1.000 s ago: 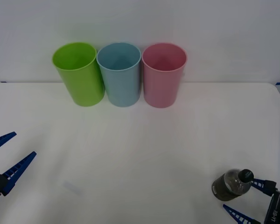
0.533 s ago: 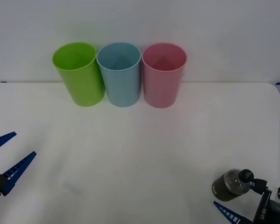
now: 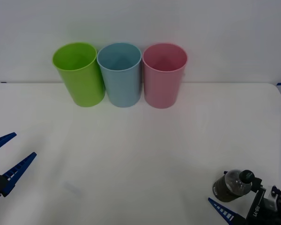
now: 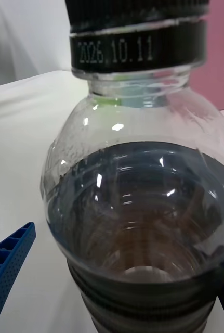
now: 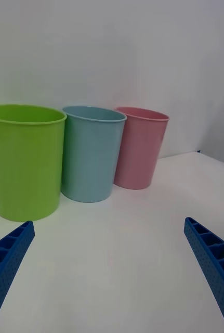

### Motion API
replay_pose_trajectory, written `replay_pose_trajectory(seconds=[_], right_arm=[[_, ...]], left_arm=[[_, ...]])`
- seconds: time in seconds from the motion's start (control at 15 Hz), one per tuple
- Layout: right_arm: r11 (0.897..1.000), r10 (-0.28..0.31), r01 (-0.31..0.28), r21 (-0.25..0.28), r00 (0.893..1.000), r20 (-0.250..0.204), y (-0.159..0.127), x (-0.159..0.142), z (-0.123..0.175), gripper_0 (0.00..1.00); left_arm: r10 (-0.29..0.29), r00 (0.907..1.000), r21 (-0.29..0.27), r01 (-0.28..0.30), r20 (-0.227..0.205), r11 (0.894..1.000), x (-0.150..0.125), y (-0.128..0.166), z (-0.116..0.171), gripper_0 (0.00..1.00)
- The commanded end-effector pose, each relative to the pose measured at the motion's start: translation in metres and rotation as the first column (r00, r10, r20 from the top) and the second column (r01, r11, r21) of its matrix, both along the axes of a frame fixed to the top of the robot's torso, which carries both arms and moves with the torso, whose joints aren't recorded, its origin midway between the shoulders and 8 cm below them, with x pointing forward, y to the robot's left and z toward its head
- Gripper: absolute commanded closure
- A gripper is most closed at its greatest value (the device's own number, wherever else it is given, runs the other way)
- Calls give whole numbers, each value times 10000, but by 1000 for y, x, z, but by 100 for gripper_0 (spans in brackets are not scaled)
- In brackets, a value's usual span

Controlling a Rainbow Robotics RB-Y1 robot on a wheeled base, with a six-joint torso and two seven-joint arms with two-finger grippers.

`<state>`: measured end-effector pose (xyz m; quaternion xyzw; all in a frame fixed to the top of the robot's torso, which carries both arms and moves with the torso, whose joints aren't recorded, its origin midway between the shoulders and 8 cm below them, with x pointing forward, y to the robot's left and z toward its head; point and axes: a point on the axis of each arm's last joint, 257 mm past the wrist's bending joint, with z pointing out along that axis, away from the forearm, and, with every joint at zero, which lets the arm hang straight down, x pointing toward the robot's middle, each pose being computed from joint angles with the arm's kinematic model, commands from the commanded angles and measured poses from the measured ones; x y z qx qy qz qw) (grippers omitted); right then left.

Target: Grasp the object on the table and drop it into the matching bin: aluminum can to the light blue bin, PET bottle to the pink bin.

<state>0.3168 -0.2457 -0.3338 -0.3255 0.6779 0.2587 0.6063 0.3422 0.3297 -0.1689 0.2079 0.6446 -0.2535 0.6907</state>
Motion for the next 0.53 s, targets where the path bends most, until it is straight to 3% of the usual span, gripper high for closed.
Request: replay_pose_trajectory(seconds=[0.07, 0.53], right_arm=[[10000, -43, 43, 53, 10000, 46, 3, 2, 0, 0], [10000, -60, 59, 63, 10000, 78, 3, 2, 1, 0]], left_arm=[[0, 10000, 0, 0, 0, 10000, 0, 0, 0, 0], [0, 10000, 0, 0, 0, 10000, 0, 0, 0, 0]])
